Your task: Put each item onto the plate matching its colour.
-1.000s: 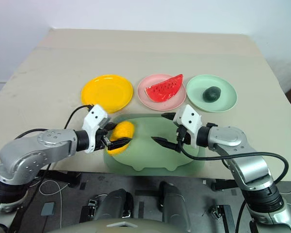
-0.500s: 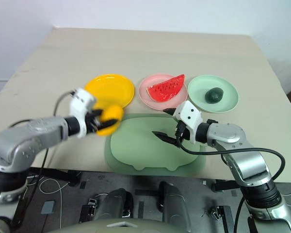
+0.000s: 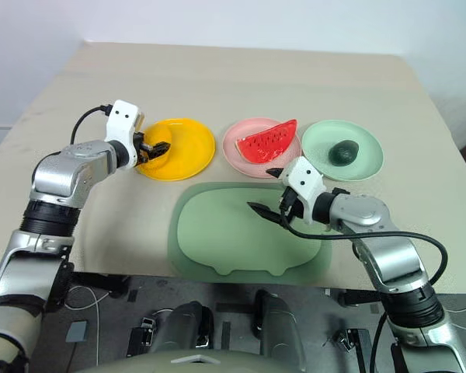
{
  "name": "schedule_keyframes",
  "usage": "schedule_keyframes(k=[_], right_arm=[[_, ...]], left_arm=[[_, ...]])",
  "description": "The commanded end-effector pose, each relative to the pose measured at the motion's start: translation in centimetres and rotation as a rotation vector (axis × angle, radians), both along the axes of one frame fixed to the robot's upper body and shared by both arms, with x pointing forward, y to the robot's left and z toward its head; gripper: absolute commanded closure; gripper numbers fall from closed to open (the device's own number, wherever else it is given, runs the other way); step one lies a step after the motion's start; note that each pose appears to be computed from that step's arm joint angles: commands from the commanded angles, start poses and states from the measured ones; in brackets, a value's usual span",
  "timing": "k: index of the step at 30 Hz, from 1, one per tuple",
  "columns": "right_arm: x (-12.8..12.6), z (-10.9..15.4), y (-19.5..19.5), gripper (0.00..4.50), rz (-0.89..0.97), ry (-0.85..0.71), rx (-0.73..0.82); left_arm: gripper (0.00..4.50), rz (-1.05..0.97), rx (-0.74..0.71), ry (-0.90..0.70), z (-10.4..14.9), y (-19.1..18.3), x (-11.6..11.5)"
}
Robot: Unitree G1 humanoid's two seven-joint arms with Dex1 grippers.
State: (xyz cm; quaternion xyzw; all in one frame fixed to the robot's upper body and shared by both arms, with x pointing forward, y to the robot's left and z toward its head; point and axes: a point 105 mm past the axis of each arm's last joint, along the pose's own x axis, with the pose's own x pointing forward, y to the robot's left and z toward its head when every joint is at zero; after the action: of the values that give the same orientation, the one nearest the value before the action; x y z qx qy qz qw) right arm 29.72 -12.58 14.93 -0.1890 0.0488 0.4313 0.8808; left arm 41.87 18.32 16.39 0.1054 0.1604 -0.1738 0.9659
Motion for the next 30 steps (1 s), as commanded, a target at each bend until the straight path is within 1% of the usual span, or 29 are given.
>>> schedule_keyframes(k=[1,6,9,11,12,14,15,18,22,26,28,30], right_arm=[[-0.4,1.1,-0.4,0.00,-0.021,-0.049,0.004],[-0.3,1.3,-1.0,0.00,-0.042,-0.049,-0.002],[0.1,1.7,-1.6,0.00,-0.050,-0.050,-0.010],[0.4,1.9,-2.0,0.00,-0.061,-0.046,-0.007],[0.6,2.0,-2.2,0.00,-0.064,-0.045,-0.002],[0.9,2.6,-2.8,0.00,-0.076,-0.045,0.029],[1.1,3.1,-3.2,0.00,-0.084,-0.043,0.065],[1.5,4.4,-4.9,0.00,-0.116,-0.031,0.184],[0.9,4.1,-8.0,0.00,-0.134,0.067,0.235],[-0.1,2.9,-10.7,0.00,-0.184,0.142,0.263],[-0.7,2.4,-11.3,0.00,-0.201,0.160,0.257],[-1.0,2.4,-11.7,0.00,-0.217,0.163,0.262]], left_arm=[[0.02,-0.022,-0.003,-0.048,1.4,-0.2,0.3],[0.02,-0.033,-0.101,-0.119,3.7,-0.2,-0.3],[0.02,-0.024,-0.132,-0.234,6.4,0.6,-1.2],[0.02,-0.034,-0.171,-0.309,8.2,1.0,-2.3],[0.02,-0.042,-0.177,-0.352,8.9,1.5,-3.3],[0.02,-0.068,-0.144,-0.408,9.5,2.1,-5.2],[0.02,-0.083,-0.115,-0.426,9.4,2.3,-6.2],[0.02,-0.119,-0.068,-0.426,7.8,3.2,-9.8],[0.02,-0.103,-0.115,-0.345,4.4,4.6,-14.1],[0.02,-0.084,-0.132,-0.246,0.8,4.4,-16.8],[0.02,-0.070,-0.154,-0.223,-0.1,4.1,-17.4],[0.02,-0.064,-0.178,-0.224,-0.5,3.7,-17.7]])
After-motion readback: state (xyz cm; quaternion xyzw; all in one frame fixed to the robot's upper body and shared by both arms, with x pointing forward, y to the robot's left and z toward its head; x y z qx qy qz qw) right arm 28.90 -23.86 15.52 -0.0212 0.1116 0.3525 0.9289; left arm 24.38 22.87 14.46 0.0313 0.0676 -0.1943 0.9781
